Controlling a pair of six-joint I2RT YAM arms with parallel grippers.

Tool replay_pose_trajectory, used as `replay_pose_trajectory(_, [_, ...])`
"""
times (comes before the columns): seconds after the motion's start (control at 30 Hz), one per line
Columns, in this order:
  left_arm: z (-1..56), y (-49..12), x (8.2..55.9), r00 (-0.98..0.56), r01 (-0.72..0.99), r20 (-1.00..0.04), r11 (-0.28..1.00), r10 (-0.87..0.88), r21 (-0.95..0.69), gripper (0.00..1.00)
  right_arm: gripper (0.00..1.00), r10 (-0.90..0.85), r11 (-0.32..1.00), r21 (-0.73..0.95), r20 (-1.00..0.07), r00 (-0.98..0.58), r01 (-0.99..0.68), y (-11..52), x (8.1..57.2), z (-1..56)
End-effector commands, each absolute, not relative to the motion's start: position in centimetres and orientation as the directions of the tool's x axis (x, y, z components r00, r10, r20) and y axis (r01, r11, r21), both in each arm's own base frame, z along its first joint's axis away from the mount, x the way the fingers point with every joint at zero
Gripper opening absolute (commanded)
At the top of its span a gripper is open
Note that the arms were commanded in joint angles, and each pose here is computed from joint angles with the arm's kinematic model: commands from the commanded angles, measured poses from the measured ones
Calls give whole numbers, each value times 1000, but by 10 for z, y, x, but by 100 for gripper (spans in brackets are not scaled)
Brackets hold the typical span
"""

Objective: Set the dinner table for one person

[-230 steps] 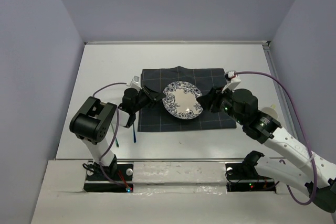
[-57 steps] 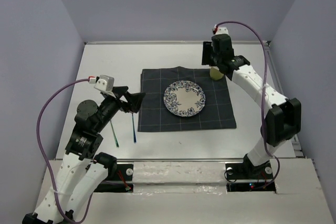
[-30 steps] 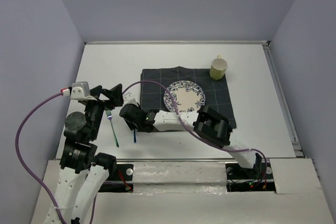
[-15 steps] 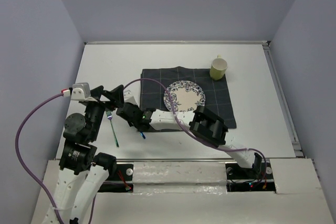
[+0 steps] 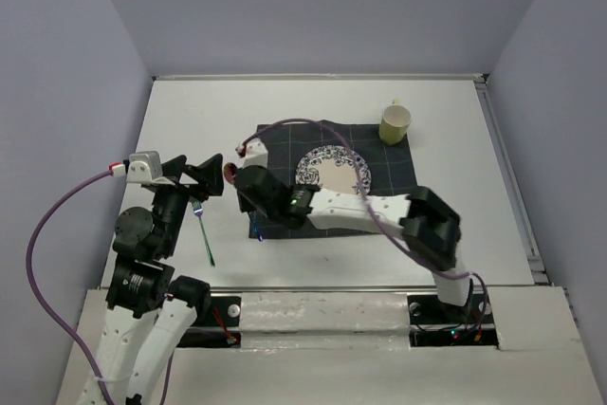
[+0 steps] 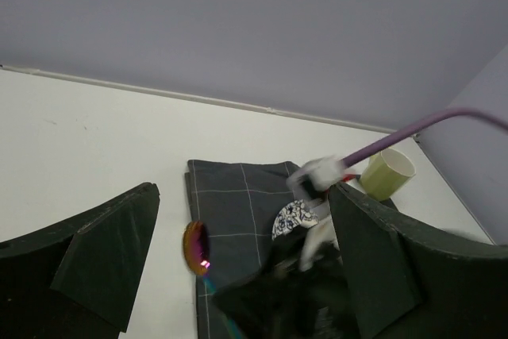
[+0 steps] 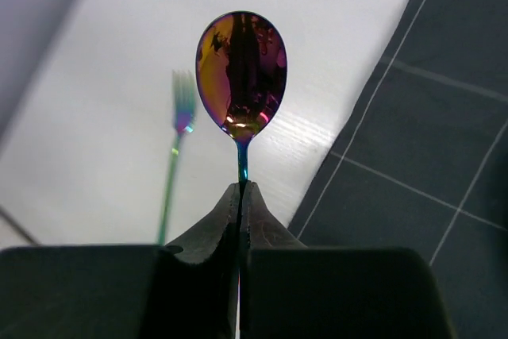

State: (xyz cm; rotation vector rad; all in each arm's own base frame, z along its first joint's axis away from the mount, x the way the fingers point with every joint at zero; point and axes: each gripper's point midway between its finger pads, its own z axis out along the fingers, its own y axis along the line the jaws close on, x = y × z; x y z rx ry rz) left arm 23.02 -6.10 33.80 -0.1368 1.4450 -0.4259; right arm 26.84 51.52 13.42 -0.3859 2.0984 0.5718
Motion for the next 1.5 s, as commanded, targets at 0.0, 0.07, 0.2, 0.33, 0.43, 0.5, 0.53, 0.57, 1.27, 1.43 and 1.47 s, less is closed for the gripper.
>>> replay_pose_trajectory(0.0, [349,-62,228,107,225,-921,912,-374,-344,99,0,292,780,464,-863,-413,-419,471,302,260])
replay_pose_trajectory(0.07, [349,-65,229,101,236,-921,908,-376,-345,99,0,278,825,430,-874,-398,-367,429,312,248])
replay_pose_trajectory(0.2, [346,-68,230,89,245,-923,906,-375,-345,99,0,225,913,330,-899,-377,-241,342,342,213])
replay_pose_trajectory(0.33, [344,-71,232,80,254,-924,904,-374,-344,99,0,161,961,229,-918,-361,-155,268,358,194])
replay_pose_trajectory(0.43, [344,-73,233,76,259,-925,903,-373,-343,99,0,128,979,177,-917,-378,-98,224,370,179])
replay_pose_trajectory(0.5, [342,-73,234,71,257,-926,904,-371,-343,99,0,116,988,148,-913,-391,-53,198,376,167])
replay_pose_trajectory(0.53, [342,-73,234,70,256,-926,904,-371,-343,99,0,115,988,144,-910,-398,-45,192,378,163])
replay_pose_trajectory(0.57, [342,-73,235,72,256,-926,904,-371,-342,99,0,113,989,140,-906,-407,-38,186,381,159])
replay_pose_trajectory(1.27, [337,-74,239,52,255,-929,904,-366,-342,99,0,31,998,56,-836,-548,-28,143,420,85])
replay_pose_trajectory(1.43, [334,-75,241,40,252,-930,905,-364,-343,99,0,34,998,57,-823,-567,-24,144,428,76])
replay_pose_trajectory(1.47, [333,-75,241,37,253,-930,903,-366,-346,99,0,40,998,59,-819,-573,-15,144,429,72])
